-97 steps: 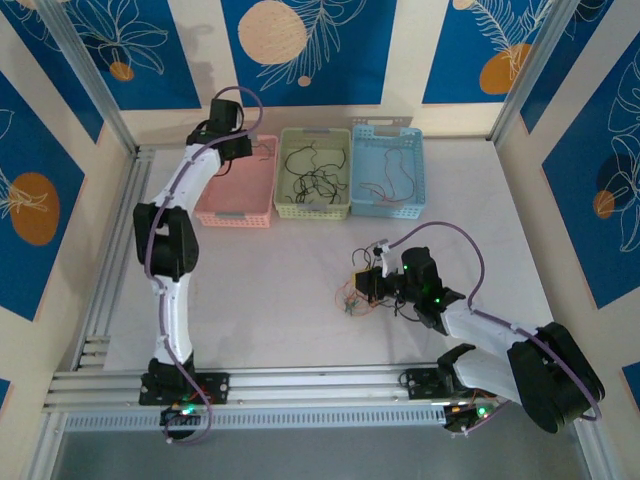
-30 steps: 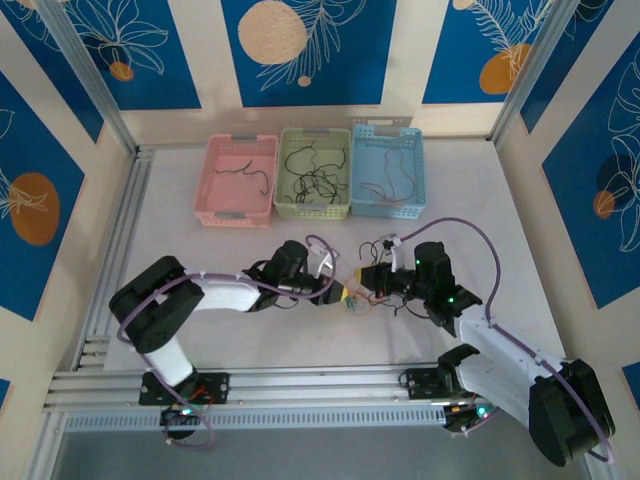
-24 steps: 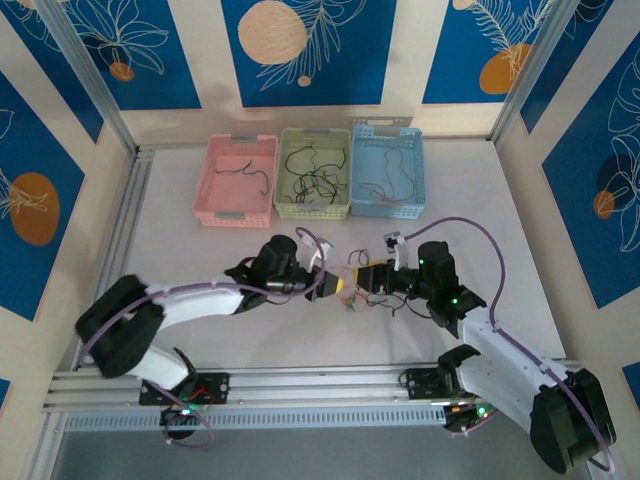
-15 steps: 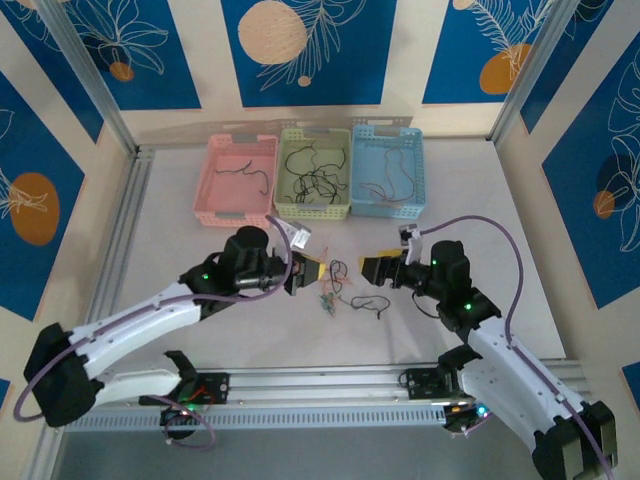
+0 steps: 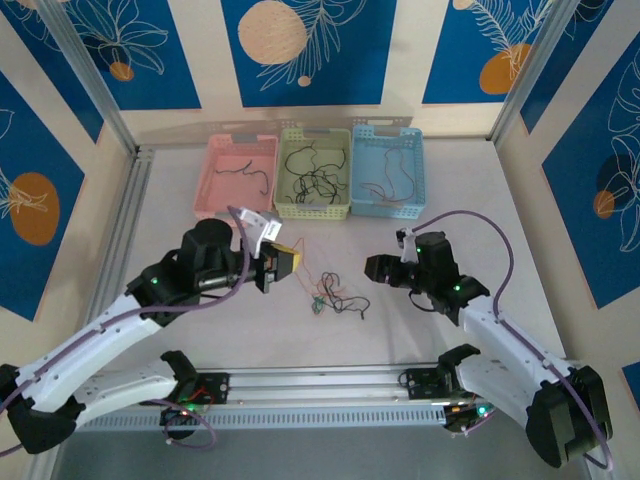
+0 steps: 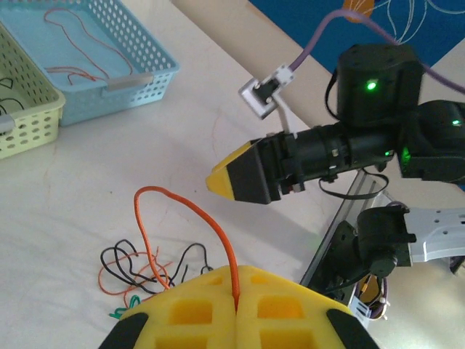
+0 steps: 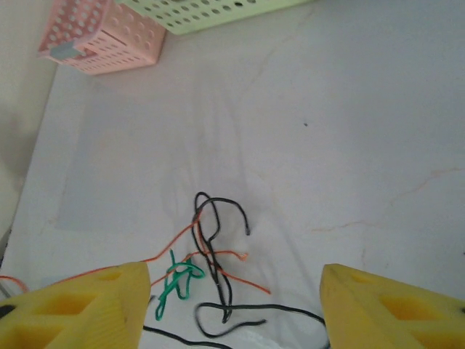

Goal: Untangle the cables

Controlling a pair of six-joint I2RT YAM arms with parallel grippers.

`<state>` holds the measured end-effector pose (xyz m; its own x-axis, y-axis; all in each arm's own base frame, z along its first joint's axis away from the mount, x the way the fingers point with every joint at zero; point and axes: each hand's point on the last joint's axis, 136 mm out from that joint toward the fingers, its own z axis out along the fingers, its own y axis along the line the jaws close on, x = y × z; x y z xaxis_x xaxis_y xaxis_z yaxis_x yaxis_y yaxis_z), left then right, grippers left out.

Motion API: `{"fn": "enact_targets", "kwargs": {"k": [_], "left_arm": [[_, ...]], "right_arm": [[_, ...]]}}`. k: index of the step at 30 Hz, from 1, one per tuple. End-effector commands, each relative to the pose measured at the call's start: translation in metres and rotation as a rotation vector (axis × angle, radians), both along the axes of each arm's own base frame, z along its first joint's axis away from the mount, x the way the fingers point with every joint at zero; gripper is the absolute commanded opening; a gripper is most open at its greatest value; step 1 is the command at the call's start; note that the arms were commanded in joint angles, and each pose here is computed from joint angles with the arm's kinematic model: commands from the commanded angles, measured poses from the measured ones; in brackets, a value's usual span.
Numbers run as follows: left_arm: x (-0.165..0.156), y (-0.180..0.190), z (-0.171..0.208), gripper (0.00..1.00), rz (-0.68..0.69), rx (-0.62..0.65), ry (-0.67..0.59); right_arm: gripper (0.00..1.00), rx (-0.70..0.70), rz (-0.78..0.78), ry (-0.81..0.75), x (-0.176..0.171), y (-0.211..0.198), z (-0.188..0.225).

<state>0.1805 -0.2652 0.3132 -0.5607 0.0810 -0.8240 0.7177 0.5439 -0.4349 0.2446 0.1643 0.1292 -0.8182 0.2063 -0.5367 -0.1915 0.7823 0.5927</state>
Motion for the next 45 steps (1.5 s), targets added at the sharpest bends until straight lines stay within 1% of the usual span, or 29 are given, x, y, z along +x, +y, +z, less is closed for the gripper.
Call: {"fn": "enact_targets", "kwargs": {"k": [1, 4, 8, 10, 12, 16, 18, 23, 26, 31, 36, 40, 45], "left_arm": [[-0.003, 0.013, 0.025, 0.00, 0.022, -0.004, -0.046], [-0.005, 0.015, 0.046, 0.00, 0.024, -0.031, -0.071], [-0.007, 0.017, 0.082, 0.00, 0.020, -0.072, -0.107], [-0.008, 0.017, 0.104, 0.00, 0.016, -0.104, -0.135], [-0.009, 0.016, 0.121, 0.00, 0.008, -0.119, -0.154], [-0.013, 0.014, 0.149, 0.00, -0.015, -0.157, -0.178], [-0.014, 0.014, 0.158, 0.00, -0.021, -0.172, -0.189], [-0.014, 0.013, 0.161, 0.00, -0.027, -0.167, -0.186], [-0.014, 0.009, 0.161, 0.00, -0.039, -0.172, -0.175], [-0.015, 0.003, 0.159, 0.00, -0.060, -0.182, -0.150], [-0.014, -0.001, 0.156, 0.00, -0.072, -0.181, -0.129], [-0.014, -0.003, 0.150, 0.00, -0.075, -0.175, -0.106], [-0.015, -0.003, 0.148, 0.00, -0.081, -0.177, -0.096]], "right_arm": [[0.62, 0.002, -0.016, 0.011, 0.000, -0.002, 0.006], [0.62, -0.021, -0.042, -0.017, 0.002, -0.010, 0.012], [0.68, -0.108, -0.163, -0.070, 0.004, -0.048, 0.039], [0.70, -0.078, -0.222, -0.113, 0.005, -0.063, 0.062], [0.70, -0.028, -0.245, -0.144, 0.003, -0.069, 0.082], [0.68, 0.034, -0.241, -0.182, -0.002, -0.072, 0.107], [0.67, 0.077, -0.185, -0.202, -0.006, -0.063, 0.117], [0.65, 0.259, 0.065, -0.265, -0.024, -0.018, 0.147], [0.69, 0.316, 0.219, -0.341, -0.039, 0.009, 0.168], [0.78, 0.289, 0.458, -0.554, -0.069, 0.054, 0.196], [0.83, 0.273, 0.638, -0.691, -0.090, 0.093, 0.211], [0.85, 0.227, 0.716, -0.782, -0.096, 0.119, 0.220], [0.89, 0.196, 0.756, -0.851, -0.088, 0.143, 0.227]]}}
